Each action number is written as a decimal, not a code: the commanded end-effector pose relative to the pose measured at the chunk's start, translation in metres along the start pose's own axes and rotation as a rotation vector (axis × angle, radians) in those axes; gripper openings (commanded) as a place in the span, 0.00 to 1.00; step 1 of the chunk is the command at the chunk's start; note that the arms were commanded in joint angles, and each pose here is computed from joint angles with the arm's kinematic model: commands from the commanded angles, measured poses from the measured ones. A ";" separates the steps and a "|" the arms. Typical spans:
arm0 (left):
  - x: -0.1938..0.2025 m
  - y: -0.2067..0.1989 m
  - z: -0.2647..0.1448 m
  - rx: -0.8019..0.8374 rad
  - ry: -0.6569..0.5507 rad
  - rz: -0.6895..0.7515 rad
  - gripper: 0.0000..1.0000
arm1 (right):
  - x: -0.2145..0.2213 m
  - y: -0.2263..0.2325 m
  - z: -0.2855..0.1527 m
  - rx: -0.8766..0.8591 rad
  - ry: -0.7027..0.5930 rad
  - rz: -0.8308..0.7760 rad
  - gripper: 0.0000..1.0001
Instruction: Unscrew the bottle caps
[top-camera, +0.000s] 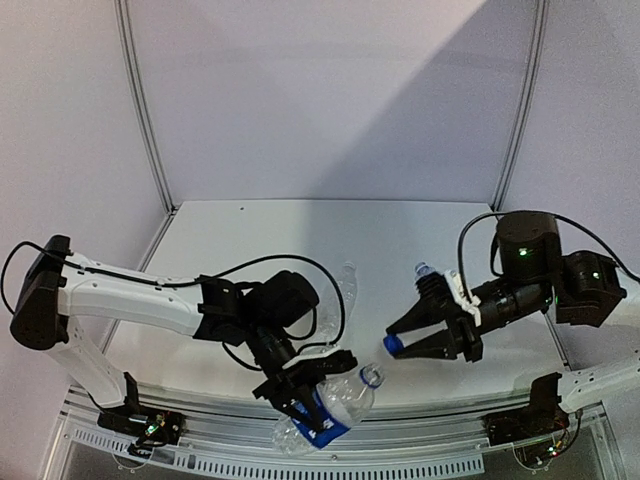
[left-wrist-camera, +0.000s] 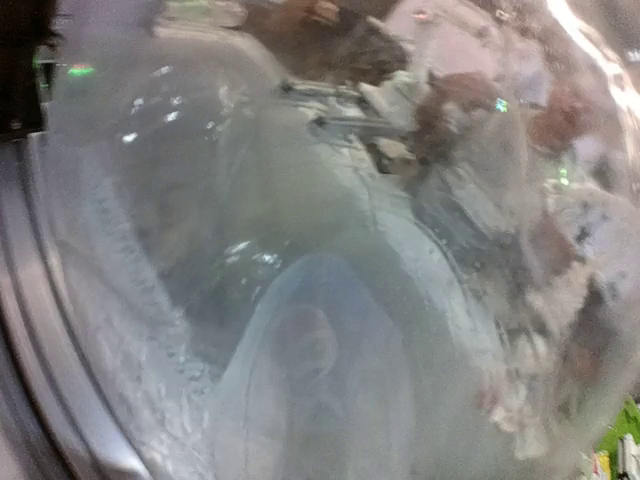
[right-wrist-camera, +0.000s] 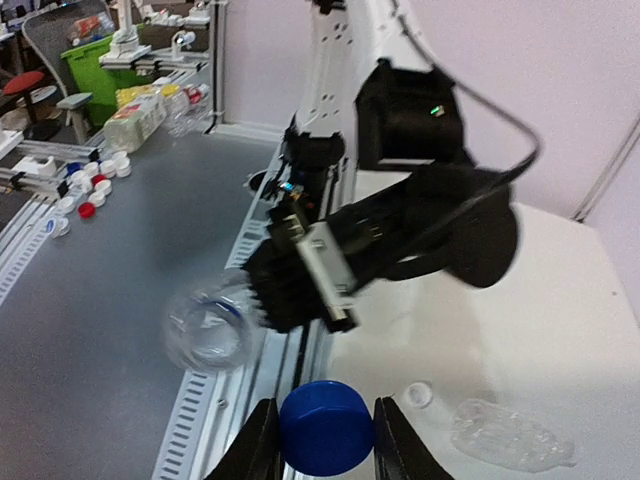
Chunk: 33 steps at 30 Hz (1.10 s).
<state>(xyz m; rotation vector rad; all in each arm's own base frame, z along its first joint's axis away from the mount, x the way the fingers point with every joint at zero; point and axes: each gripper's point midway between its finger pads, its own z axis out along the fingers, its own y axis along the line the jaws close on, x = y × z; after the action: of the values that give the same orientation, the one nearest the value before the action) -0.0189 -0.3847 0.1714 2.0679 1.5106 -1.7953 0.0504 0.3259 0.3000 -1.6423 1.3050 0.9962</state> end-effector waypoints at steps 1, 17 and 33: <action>0.010 -0.065 0.005 0.308 -0.008 -0.010 0.00 | -0.025 -0.024 -0.015 0.135 -0.089 -0.081 0.28; -0.036 0.058 -0.116 -0.860 -0.312 0.044 0.00 | 0.028 -0.144 -0.038 0.671 0.096 0.192 0.29; 0.046 0.084 -0.311 -1.779 -0.746 -0.241 0.00 | 0.174 -0.233 -0.016 0.861 0.411 0.616 0.27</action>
<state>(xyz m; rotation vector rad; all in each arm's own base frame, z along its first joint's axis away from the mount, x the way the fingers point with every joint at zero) 0.2265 -0.2687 0.1991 0.6062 1.7912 -0.5277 0.2901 0.2886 0.1952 -0.8771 2.0856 0.3446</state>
